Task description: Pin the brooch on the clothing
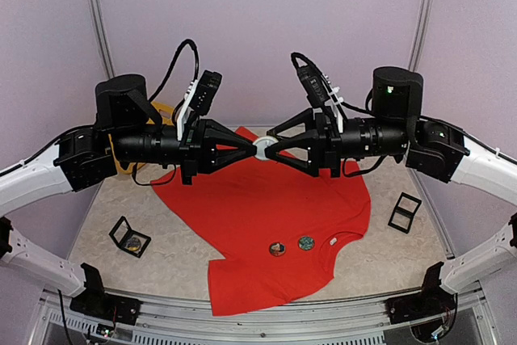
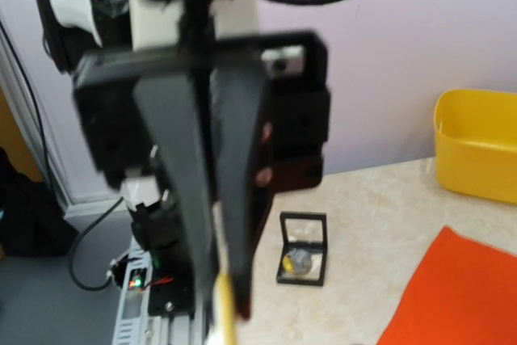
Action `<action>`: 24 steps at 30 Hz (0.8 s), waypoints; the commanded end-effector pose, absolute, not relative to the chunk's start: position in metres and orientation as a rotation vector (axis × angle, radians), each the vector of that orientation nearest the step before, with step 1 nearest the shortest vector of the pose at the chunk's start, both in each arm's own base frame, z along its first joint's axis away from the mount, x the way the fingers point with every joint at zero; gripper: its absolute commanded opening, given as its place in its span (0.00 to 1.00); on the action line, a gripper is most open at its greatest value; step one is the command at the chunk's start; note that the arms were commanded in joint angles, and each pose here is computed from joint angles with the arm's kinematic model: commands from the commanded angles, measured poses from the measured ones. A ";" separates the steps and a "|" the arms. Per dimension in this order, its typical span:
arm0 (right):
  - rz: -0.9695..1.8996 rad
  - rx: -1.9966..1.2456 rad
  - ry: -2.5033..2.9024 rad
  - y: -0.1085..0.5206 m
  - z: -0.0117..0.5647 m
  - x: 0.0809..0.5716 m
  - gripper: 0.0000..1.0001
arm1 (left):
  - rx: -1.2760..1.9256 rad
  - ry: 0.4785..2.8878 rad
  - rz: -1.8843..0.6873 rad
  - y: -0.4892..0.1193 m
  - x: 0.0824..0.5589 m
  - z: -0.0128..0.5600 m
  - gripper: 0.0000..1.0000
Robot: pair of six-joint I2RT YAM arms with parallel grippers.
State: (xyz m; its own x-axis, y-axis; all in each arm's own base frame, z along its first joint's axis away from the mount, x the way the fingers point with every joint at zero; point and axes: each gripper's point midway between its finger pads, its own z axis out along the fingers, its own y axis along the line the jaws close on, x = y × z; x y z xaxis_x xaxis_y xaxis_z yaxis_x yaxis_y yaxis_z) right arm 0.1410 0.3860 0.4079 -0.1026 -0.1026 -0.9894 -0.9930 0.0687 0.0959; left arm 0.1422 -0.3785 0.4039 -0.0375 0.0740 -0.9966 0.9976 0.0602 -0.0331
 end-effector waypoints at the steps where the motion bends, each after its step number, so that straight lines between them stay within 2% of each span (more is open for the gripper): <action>1: 1.214 -1.149 1.356 0.388 0.421 0.144 0.47 | 1.188 1.250 -1.111 -0.376 0.139 0.415 0.00; 7: 1.194 -1.150 1.376 0.388 0.413 0.147 0.40 | 1.192 1.253 -1.108 -0.375 0.137 0.414 0.00; 11: 1.191 -1.151 1.377 0.383 0.410 0.144 0.50 | 1.186 1.235 -1.107 -0.372 0.136 0.417 0.00; 24: 1.210 -1.115 1.361 0.383 0.419 0.146 0.52 | 1.207 1.231 -1.105 -0.374 0.133 0.413 0.00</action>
State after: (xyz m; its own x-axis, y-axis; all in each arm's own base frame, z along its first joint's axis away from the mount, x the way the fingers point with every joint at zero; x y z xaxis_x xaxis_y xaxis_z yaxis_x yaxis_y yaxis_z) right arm 0.1452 0.3898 0.4037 -0.1309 -0.0782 -0.9883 -0.9889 0.0807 0.1246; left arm 0.1379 -0.3762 0.4083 0.0195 0.0558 -0.9982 0.9969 0.0748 0.0237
